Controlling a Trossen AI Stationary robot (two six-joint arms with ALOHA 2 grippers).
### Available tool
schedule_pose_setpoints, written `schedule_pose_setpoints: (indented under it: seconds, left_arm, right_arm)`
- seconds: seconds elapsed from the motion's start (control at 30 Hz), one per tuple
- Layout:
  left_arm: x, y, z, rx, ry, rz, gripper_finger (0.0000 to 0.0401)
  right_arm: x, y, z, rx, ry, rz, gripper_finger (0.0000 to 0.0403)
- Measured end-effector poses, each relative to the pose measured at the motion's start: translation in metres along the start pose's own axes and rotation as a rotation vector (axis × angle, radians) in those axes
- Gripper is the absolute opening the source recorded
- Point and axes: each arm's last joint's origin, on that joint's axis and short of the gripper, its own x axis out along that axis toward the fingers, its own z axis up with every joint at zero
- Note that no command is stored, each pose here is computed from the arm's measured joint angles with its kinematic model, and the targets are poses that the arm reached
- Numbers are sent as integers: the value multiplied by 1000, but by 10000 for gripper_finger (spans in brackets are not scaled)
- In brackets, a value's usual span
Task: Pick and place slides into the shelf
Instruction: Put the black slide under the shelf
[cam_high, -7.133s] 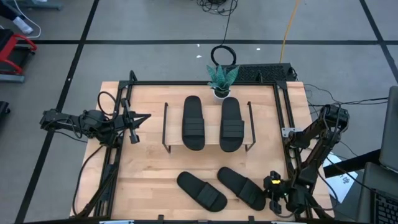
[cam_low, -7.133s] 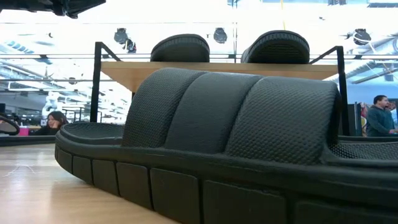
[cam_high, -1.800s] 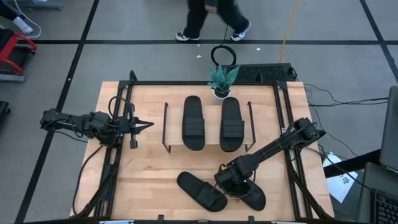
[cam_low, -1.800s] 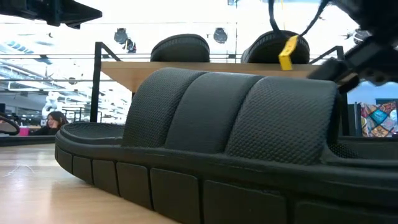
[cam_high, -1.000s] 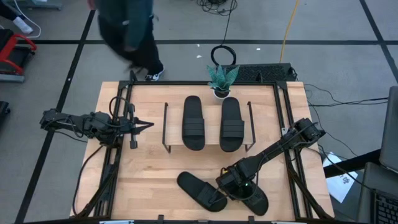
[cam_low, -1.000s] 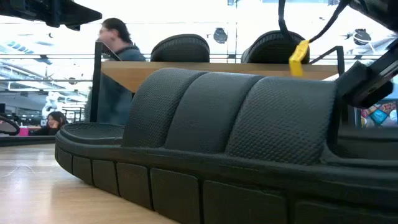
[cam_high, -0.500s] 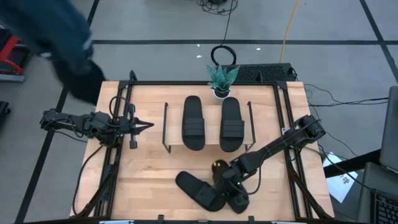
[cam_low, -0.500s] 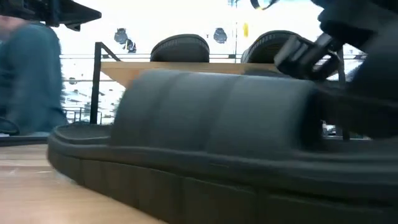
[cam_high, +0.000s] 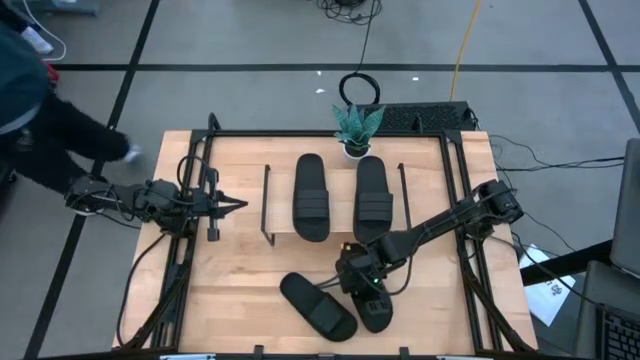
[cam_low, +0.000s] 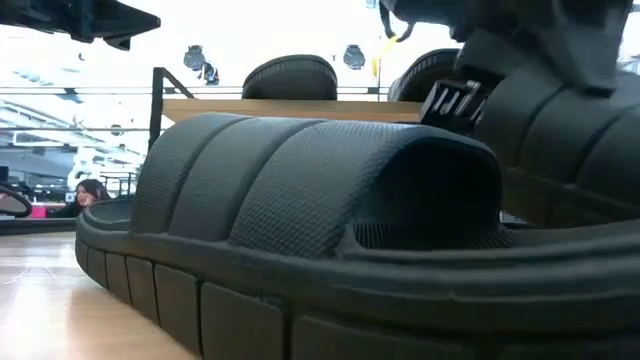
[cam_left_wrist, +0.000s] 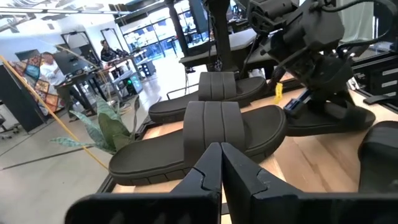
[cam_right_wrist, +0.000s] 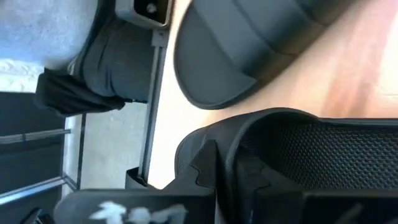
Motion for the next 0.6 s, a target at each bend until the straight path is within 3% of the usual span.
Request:
schedule_pose_setpoints:
  seconds: [0.33, 0.6]
  left_arm:
    - [0, 0, 0, 6, 5, -1, 9]
    - [0, 0, -1, 7, 5, -2, 4]
  right_arm:
    - [6, -14, -12, 41, 15, -77, 11]
    - [9, -18, -17, 51, 33, -95, 89]
